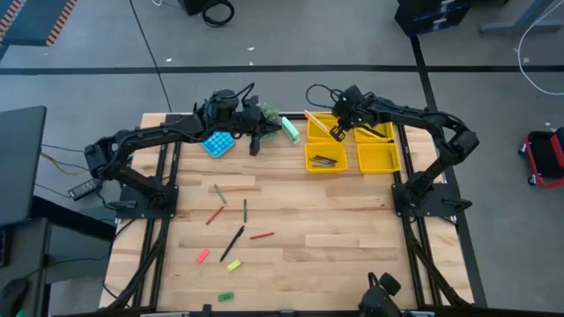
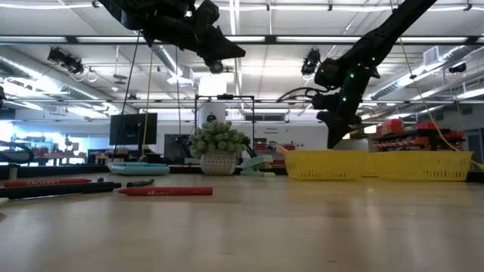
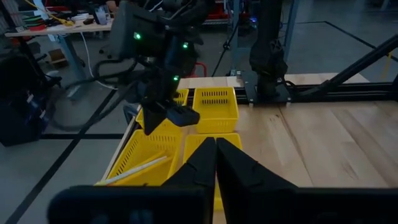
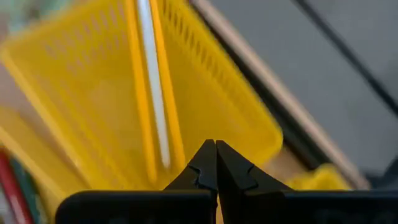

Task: Sort crayons/erasers/pens/pencils in bins
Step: Adjust the top left yellow bin

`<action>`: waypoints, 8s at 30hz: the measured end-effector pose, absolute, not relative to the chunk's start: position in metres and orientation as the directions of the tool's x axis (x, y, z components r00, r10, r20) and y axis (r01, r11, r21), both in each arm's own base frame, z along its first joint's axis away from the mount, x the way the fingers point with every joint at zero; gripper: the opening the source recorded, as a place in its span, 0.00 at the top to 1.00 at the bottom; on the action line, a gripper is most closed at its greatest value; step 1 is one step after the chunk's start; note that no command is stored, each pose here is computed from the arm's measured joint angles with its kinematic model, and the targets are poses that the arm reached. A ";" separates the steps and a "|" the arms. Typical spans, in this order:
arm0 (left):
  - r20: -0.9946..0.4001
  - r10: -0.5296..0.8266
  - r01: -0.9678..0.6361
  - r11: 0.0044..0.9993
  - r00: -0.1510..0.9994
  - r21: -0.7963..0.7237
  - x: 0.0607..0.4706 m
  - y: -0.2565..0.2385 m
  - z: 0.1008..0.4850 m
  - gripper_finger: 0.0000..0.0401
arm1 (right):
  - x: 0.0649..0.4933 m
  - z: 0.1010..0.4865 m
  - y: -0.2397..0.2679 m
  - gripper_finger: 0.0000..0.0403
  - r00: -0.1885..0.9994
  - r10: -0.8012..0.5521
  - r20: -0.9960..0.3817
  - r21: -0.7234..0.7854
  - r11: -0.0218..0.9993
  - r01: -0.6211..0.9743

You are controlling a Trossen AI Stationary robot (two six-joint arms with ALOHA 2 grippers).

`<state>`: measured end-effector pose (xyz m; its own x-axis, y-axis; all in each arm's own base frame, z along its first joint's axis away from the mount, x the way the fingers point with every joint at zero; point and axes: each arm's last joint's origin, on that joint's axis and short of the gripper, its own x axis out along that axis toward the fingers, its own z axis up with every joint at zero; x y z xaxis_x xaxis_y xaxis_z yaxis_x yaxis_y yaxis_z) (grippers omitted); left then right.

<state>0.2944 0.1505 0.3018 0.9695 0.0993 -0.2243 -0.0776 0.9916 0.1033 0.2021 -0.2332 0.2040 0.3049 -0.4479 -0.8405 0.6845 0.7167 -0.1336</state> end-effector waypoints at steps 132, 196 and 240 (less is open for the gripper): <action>-0.343 0.082 -0.072 0.997 0.936 0.041 0.291 0.149 0.290 0.95 | 0.289 0.222 -0.231 0.76 0.498 -0.236 -0.835 0.131 0.792 0.596; -0.314 0.087 -0.072 0.996 0.946 0.060 0.292 0.149 0.293 0.94 | 0.282 0.202 -0.198 0.90 0.195 -0.235 -0.952 0.029 0.566 0.824; -0.322 0.098 -0.076 0.994 0.942 0.080 0.292 0.150 0.292 0.96 | 0.293 0.191 -0.189 0.90 0.260 -0.324 -0.910 0.017 0.596 0.803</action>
<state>0.2915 0.1498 0.2920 0.9415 0.0982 -0.3223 -0.0764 0.9939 0.0797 0.2932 -0.1895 0.1911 0.2600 -0.3242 -0.9096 0.8029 0.5959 0.0171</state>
